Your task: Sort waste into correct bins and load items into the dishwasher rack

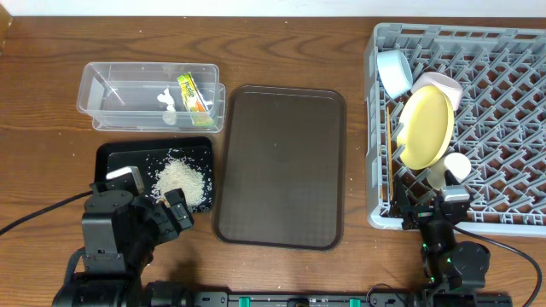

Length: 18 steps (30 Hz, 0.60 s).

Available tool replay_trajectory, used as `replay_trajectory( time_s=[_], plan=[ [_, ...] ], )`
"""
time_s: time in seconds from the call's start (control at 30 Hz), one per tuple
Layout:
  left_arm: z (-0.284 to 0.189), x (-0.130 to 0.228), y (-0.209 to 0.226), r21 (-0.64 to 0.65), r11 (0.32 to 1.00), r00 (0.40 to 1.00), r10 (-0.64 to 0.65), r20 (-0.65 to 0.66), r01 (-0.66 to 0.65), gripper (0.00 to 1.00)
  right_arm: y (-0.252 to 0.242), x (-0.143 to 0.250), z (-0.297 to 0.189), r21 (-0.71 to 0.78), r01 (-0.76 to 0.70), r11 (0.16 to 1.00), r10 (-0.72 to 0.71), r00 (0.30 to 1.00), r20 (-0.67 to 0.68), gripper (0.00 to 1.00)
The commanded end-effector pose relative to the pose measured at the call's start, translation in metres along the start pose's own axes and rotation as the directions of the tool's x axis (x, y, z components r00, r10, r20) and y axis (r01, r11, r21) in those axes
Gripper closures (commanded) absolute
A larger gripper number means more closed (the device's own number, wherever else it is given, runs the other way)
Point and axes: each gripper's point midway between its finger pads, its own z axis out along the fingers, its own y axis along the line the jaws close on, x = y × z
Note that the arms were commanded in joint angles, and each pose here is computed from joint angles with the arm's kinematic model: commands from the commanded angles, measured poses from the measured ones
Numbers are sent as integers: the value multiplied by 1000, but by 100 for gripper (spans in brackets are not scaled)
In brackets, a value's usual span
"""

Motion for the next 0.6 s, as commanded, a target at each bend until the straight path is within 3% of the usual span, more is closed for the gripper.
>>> replay_trajectory(
  time_s=[0.0, 0.57],
  plan=[
    [1, 2, 0, 5, 1000, 1000, 12, -7, -12, 1, 2, 0, 0, -12, 7, 1000, -7, 1000, 1, 1],
    [-3, 1, 1, 6, 1000, 1000, 4, 15, -4, 1, 2, 0, 0, -12, 7, 1000, -7, 1000, 1, 1]
  ],
)
